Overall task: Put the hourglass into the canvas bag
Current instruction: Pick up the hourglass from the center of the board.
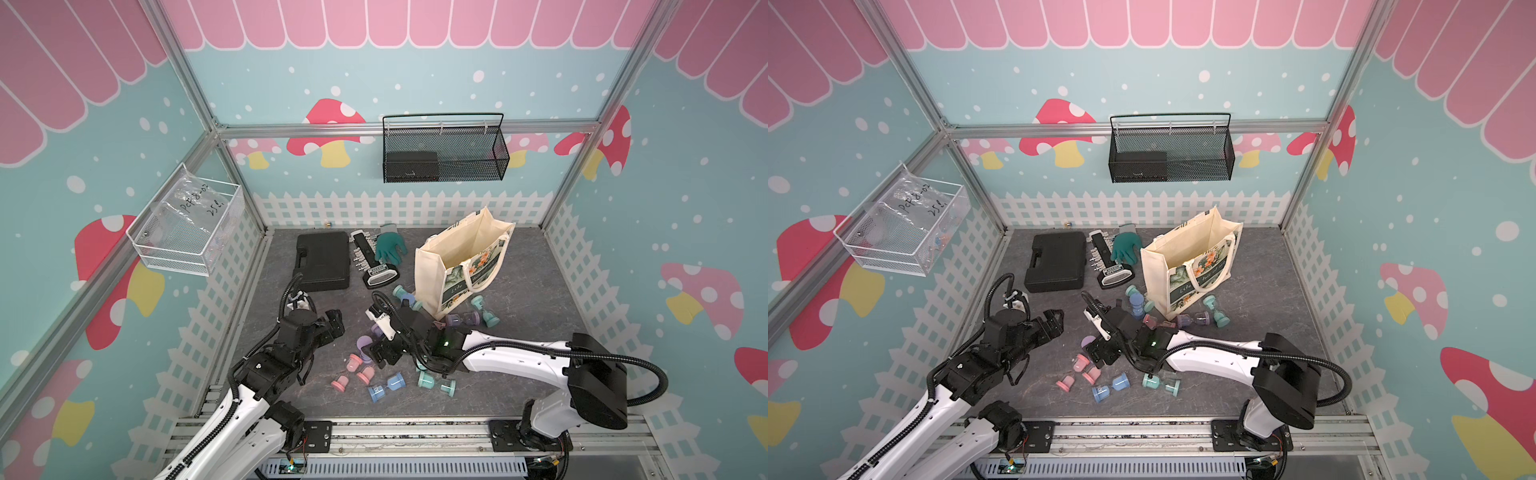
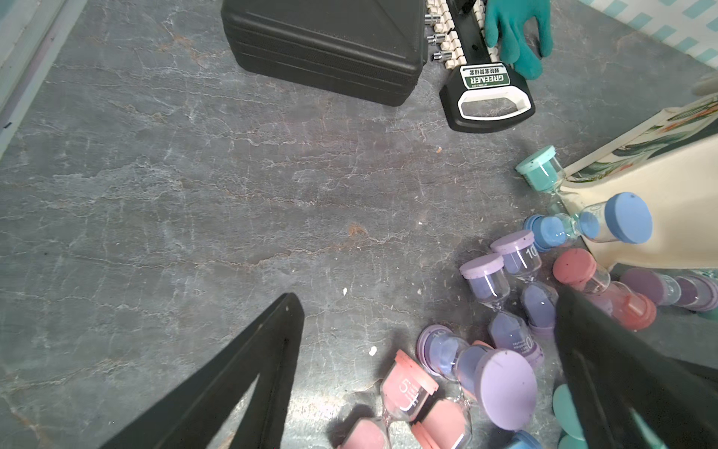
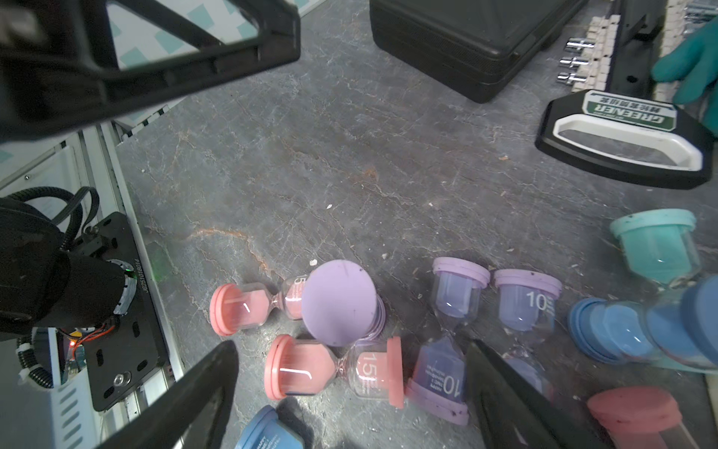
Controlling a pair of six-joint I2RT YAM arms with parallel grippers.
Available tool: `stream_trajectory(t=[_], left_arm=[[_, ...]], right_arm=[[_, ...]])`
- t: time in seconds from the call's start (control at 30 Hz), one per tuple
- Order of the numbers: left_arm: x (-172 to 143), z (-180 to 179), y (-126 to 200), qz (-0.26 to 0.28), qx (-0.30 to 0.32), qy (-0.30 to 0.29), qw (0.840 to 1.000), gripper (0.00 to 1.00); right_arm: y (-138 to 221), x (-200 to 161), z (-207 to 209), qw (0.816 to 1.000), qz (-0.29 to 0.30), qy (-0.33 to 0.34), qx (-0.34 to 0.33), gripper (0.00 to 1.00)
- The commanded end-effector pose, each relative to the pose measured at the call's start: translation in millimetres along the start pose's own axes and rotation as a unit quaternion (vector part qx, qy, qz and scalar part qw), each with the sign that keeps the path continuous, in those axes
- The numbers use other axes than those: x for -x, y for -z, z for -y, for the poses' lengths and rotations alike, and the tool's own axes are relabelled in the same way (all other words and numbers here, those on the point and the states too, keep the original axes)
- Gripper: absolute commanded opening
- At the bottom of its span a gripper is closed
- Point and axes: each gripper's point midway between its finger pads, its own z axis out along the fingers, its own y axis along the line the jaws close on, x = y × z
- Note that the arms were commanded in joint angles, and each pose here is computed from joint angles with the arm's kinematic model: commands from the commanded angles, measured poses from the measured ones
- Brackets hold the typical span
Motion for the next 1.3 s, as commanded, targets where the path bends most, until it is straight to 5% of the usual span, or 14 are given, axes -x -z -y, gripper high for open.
stream_trajectory(t=[0.0,0.43,1.27], left_arm=[[-5,-15,2,0.003,0.027,0.008,1.000,0.99],[-1,-25,9,0.020,0.041,0.012,0.999,0.99],[3,-29,11,0.034,0.049,0.014,0.998,0.99]], right_arm=[[-11,-4,-11,1.000,-0.019,0.017,0.008,0.91],[-54,-22,-10,0.996,-0.069,0.029,-0.038,0.80],[-74,-25,4,0.992,-0.077,0.043,-0.091,0.50]])
